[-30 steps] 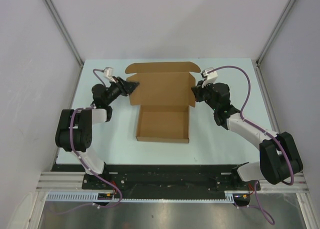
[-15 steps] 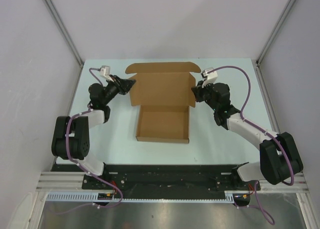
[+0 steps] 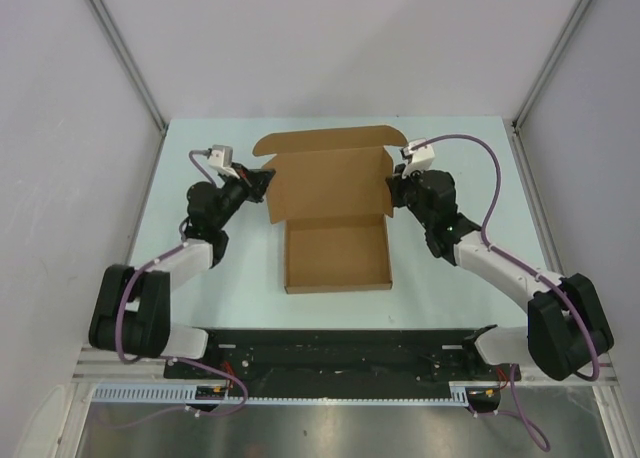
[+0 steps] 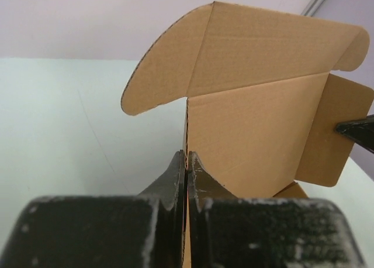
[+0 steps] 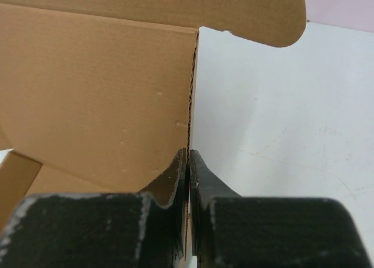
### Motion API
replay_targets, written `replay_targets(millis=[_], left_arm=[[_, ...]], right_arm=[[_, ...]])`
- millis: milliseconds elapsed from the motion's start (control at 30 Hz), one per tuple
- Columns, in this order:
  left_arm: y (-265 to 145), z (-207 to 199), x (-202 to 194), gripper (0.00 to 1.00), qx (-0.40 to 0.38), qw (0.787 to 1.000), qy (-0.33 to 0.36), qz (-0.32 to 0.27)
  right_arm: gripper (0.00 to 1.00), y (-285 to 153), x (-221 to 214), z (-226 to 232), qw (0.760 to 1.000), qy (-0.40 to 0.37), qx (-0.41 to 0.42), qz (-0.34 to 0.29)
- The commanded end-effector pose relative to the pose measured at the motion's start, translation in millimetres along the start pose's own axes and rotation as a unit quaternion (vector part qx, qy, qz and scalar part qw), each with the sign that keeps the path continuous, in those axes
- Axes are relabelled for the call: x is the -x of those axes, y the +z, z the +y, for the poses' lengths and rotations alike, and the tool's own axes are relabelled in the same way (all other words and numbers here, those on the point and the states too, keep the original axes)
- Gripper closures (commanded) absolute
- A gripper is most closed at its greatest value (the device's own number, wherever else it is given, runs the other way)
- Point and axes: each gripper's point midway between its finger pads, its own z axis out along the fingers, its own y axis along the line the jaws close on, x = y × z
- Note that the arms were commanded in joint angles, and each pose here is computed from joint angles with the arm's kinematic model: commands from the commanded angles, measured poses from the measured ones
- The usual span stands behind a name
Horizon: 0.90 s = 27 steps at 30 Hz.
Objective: Fold the paper box
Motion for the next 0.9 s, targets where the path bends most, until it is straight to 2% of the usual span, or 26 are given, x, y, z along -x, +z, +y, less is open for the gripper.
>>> replay_targets(millis=[0,167,333,400,433,567,667,867], left_arm=[[-12,-19,23,1.00,0.034,0.996,0.066,-0.049],[-26,-27,33,0.99,0.063,0.990,0.092,-0.083],[-36,-29,30,0.99,0.094,0.983,0.118,-0.107],[-36,-33,27,0.99,0.092,0.982,0.123,-0.108],[-36,-32,26,0.99,0.093,0.982,0.123,-0.107],[-34,-33,28,0.99,0.091,0.981,0.136,-0.105],[-35,-33,28,0.99,0.089,0.981,0.140,-0.105],[-38,-34,25,1.00,0.084,0.980,0.143,-0.109]], right_arm=[[0.99,-13,11,16,1.000,0.001,-0.008,-0.019],[1.00,-26,12,17,0.999,0.003,-0.033,-0.041],[1.00,-36,-6,21,0.998,0.004,-0.046,-0.039],[0.94,-38,-8,21,0.998,0.013,-0.050,-0.037],[0.85,-39,-9,20,0.998,0.013,-0.051,-0.034],[0.66,-44,3,18,0.997,0.018,-0.052,-0.051],[0.62,-45,12,11,0.996,0.025,-0.053,-0.063],[0.61,-43,25,1,0.995,0.038,-0.054,-0.078]])
